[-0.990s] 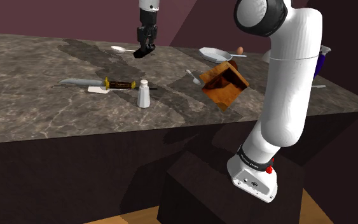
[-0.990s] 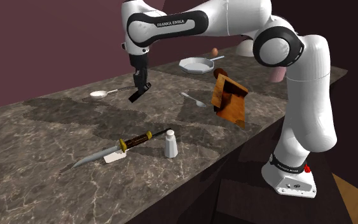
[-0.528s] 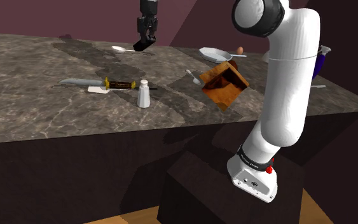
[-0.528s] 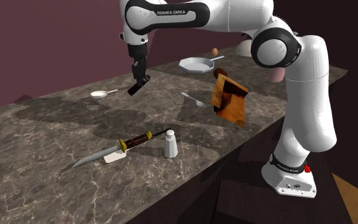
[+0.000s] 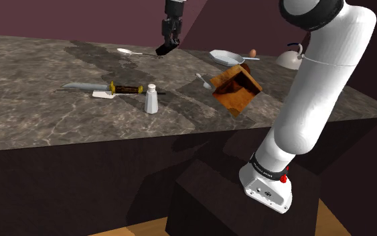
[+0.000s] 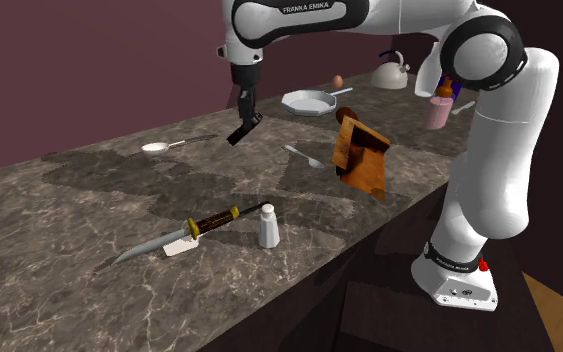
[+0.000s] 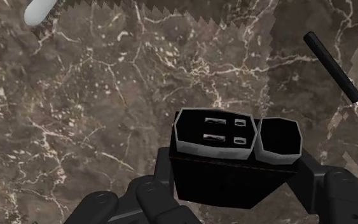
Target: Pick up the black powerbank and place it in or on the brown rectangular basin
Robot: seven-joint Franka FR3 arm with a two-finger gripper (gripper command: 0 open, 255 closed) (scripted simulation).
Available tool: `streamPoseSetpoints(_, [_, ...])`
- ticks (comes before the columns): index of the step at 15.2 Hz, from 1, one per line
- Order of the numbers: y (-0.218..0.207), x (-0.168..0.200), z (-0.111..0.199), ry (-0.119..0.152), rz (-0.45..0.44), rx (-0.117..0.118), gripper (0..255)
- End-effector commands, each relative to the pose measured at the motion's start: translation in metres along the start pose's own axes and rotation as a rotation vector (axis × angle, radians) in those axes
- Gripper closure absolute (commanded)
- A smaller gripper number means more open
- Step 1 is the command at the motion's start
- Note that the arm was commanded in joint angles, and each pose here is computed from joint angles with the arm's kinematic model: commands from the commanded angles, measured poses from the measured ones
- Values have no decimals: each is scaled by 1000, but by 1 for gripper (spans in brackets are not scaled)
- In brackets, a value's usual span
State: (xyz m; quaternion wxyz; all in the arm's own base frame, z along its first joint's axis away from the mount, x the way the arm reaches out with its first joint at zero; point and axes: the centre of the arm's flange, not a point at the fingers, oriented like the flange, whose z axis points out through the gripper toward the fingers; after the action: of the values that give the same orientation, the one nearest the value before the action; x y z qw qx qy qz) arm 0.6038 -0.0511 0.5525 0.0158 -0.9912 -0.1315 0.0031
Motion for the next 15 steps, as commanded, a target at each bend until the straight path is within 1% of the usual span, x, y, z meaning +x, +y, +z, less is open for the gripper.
streamPoseSetpoints(1, [6, -29, 3, 0, -1, 1, 255])
streamPoseSetpoints(15, [44, -210, 3, 0, -1, 1, 255])
